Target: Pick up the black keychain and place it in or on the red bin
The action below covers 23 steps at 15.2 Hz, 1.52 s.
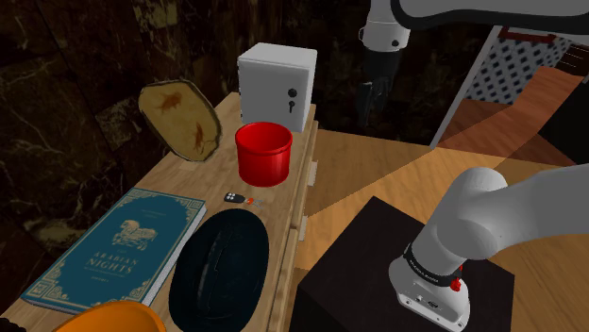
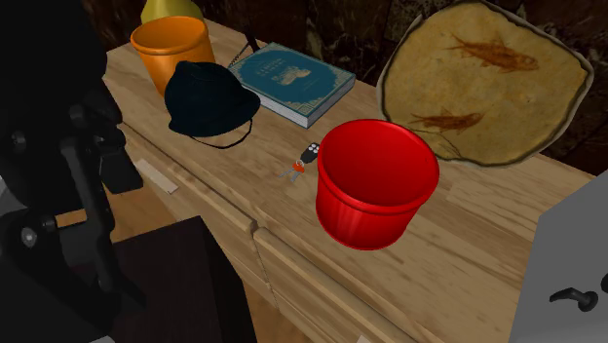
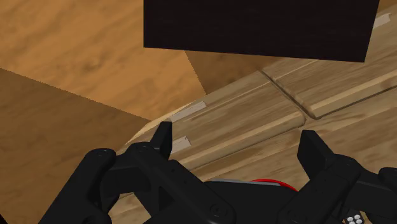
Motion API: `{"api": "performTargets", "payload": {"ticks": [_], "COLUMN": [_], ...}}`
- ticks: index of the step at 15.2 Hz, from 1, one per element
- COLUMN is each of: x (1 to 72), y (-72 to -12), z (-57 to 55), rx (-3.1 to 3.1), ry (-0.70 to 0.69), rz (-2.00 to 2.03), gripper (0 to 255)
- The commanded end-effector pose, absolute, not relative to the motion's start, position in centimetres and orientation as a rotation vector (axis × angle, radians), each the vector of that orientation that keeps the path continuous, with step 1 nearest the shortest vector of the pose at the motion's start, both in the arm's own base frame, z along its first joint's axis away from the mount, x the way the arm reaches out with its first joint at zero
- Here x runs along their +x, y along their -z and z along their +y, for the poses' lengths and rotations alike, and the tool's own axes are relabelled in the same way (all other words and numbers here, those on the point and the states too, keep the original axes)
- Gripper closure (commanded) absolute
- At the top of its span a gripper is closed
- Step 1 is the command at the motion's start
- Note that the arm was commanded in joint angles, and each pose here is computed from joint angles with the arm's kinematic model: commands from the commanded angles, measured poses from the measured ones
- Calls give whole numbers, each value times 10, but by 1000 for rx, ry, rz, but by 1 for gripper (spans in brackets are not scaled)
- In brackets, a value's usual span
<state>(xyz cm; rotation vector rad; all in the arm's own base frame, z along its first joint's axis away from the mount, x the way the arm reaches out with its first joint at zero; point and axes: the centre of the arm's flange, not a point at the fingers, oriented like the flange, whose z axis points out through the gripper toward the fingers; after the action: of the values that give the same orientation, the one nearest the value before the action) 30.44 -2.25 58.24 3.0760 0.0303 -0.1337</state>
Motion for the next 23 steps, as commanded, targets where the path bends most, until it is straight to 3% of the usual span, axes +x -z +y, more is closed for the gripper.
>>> {"api": "performTargets", "payload": {"ticks": [1, 23], "x": [304, 438], "y": [-582, -400], "z": [-23, 138], "rx": [3076, 3098], "ry": [134, -44], "rz": [30, 269], "gripper": [0, 0]}}
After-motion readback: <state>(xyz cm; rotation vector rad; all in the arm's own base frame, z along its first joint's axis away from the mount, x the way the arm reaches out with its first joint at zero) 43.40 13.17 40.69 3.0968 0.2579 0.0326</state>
